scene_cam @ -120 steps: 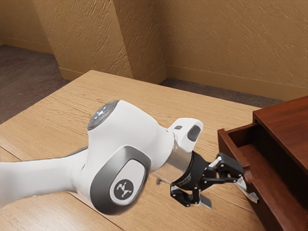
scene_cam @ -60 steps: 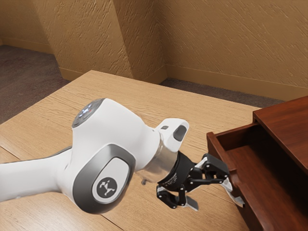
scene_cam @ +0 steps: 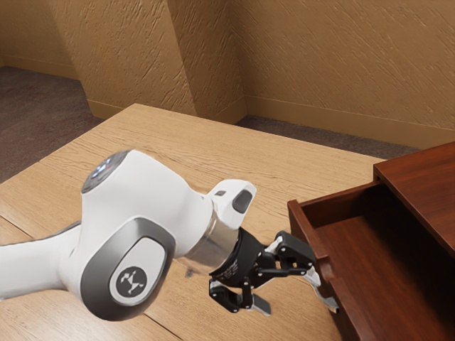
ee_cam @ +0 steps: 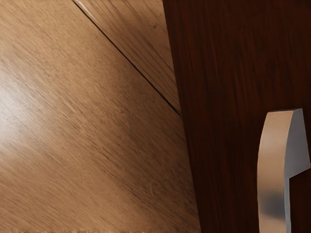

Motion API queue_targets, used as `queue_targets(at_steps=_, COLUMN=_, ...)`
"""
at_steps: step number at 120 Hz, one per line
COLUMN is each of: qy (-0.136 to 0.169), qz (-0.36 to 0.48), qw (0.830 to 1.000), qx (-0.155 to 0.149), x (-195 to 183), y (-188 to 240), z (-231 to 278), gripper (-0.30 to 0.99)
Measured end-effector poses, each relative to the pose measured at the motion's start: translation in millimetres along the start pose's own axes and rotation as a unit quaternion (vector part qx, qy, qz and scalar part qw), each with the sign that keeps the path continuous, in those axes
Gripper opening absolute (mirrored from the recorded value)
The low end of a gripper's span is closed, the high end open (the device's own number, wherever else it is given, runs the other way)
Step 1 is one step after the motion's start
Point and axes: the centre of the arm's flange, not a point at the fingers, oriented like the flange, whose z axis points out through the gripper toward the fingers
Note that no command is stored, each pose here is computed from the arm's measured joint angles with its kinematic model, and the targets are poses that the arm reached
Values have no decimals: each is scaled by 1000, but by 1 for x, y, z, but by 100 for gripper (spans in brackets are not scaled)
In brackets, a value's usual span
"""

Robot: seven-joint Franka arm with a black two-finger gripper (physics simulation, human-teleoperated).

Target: Pull the drawer handle with one arm to open the drawer

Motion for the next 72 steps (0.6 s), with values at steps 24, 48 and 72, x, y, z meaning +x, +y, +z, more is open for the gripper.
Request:
queue_targets(at_steps=24, qy=3, qz=-1, qw=1000, qx=-1, x=-4, y=-6, z=-8, gripper=69)
queue_targets(at_steps=48, qy=6, qz=-5, qw=1000, qx=2, x=-5, y=-16, z=-12, gripper=69)
queue_targets(at_steps=72, qy=8, qz=-6, qw=1000, qx=-2, x=-8, y=-17, z=-20, gripper=69)
